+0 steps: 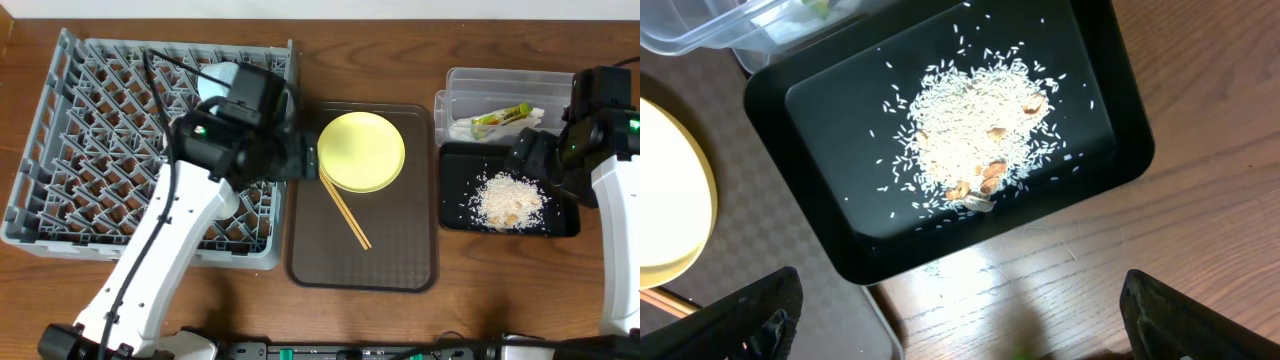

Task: Sort waste into correct bins and load items into the dishwasher
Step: 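Reach the left gripper to the wooden chopsticks on the tray, then close the left gripper on the wooden chopsticks beside the yellow plate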

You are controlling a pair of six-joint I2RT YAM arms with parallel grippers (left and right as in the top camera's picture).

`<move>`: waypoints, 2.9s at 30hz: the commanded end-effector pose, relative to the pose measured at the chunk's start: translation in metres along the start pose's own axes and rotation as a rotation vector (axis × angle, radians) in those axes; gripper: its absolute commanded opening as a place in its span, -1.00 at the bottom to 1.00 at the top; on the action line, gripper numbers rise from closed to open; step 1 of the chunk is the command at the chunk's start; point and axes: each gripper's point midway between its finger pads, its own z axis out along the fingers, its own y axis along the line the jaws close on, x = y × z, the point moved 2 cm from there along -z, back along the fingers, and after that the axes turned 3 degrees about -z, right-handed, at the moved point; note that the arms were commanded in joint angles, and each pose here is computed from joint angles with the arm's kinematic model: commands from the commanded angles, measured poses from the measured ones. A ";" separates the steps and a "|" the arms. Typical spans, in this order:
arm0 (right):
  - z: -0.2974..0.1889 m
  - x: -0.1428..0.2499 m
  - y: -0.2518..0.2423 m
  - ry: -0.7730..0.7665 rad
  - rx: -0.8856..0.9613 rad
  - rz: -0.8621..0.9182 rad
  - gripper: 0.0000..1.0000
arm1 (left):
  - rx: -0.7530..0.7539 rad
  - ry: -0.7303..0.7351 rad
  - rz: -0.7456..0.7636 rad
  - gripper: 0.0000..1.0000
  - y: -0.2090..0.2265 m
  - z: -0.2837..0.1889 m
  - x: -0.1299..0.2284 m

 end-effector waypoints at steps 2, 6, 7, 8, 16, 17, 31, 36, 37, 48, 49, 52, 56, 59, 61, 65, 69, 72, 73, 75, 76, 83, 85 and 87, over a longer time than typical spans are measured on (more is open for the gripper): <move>-0.006 0.001 -0.002 -0.009 -0.007 -0.006 0.99 | -0.144 0.062 -0.172 0.73 0.011 0.030 0.018; -0.006 0.001 -0.002 -0.010 -0.007 -0.005 0.98 | -0.175 0.140 -0.143 0.73 -0.006 0.070 0.033; -0.006 0.001 -0.002 -0.010 -0.007 -0.005 0.98 | -0.182 0.155 -0.139 0.73 -0.009 0.080 0.034; -0.006 0.001 -0.002 -0.010 -0.007 -0.005 0.98 | -0.190 0.170 -0.130 0.73 -0.012 0.090 0.037; -0.006 0.002 -0.002 -0.009 -0.006 -0.006 0.99 | -0.345 0.298 -0.207 0.72 0.003 0.153 0.060; -0.006 0.002 -0.002 -0.009 -0.006 -0.006 0.99 | -0.356 0.309 -0.207 0.72 0.005 0.158 0.061; -0.006 0.001 -0.002 -0.009 -0.006 -0.005 0.99 | -0.385 0.385 -0.222 0.72 0.014 0.197 0.075; -0.006 0.001 -0.002 -0.009 -0.006 -0.005 0.99 | -0.362 0.394 -0.247 0.72 0.017 0.207 0.084; -0.006 0.001 -0.002 -0.009 -0.006 -0.005 0.99 | -0.362 0.392 -0.250 0.72 0.019 0.210 0.085; -0.006 0.002 -0.002 -0.009 -0.006 -0.006 0.98 | -0.387 0.413 -0.251 0.37 0.025 0.208 0.092; -0.006 0.002 -0.002 -0.009 -0.006 -0.006 0.98 | -0.386 0.411 -0.251 0.34 0.025 0.209 0.092; -0.006 0.002 -0.002 -0.006 -0.005 -0.006 0.98 | -0.382 0.412 -0.238 0.34 0.025 0.208 0.091; -0.006 0.002 -0.002 -0.006 -0.005 -0.006 0.99 | -0.379 0.354 -0.218 0.50 0.025 0.197 0.079; -0.006 0.002 -0.002 -0.006 -0.005 -0.006 0.98 | -0.380 0.274 -0.196 0.50 0.023 0.181 0.065; -0.006 0.002 -0.002 -0.006 -0.005 -0.006 0.98 | -0.374 0.239 -0.188 0.51 0.021 0.173 0.059; -0.006 0.002 -0.002 -0.006 -0.005 -0.006 0.99 | -0.388 0.247 -0.209 0.53 0.023 0.174 0.062; -0.006 0.002 -0.002 -0.006 -0.005 -0.006 0.99 | -0.416 0.271 -0.229 0.58 0.032 0.184 0.072; -0.006 0.002 -0.003 -0.005 -0.004 -0.006 0.98 | -0.408 0.283 -0.233 0.58 0.036 0.192 0.080; -0.006 0.003 -0.003 -0.003 -0.004 -0.006 0.98 | -0.411 0.284 -0.240 0.58 0.037 0.192 0.081; -0.006 0.003 -0.003 -0.003 -0.004 -0.006 0.98 | -0.409 0.282 -0.240 0.59 0.039 0.196 0.083; -0.006 0.003 -0.003 -0.003 -0.004 -0.006 0.99 | -0.401 0.279 -0.240 0.58 0.039 0.198 0.083; -0.006 0.003 -0.003 -0.002 -0.003 -0.006 0.98 | -0.341 0.325 -0.256 0.57 0.034 0.206 0.095; -0.006 0.003 -0.003 -0.002 -0.003 -0.006 0.99 | -0.342 0.325 -0.251 0.41 0.033 0.206 0.096; -0.006 0.003 -0.003 -0.002 -0.003 -0.006 0.98 | -0.341 0.324 -0.252 0.00 0.033 0.206 0.095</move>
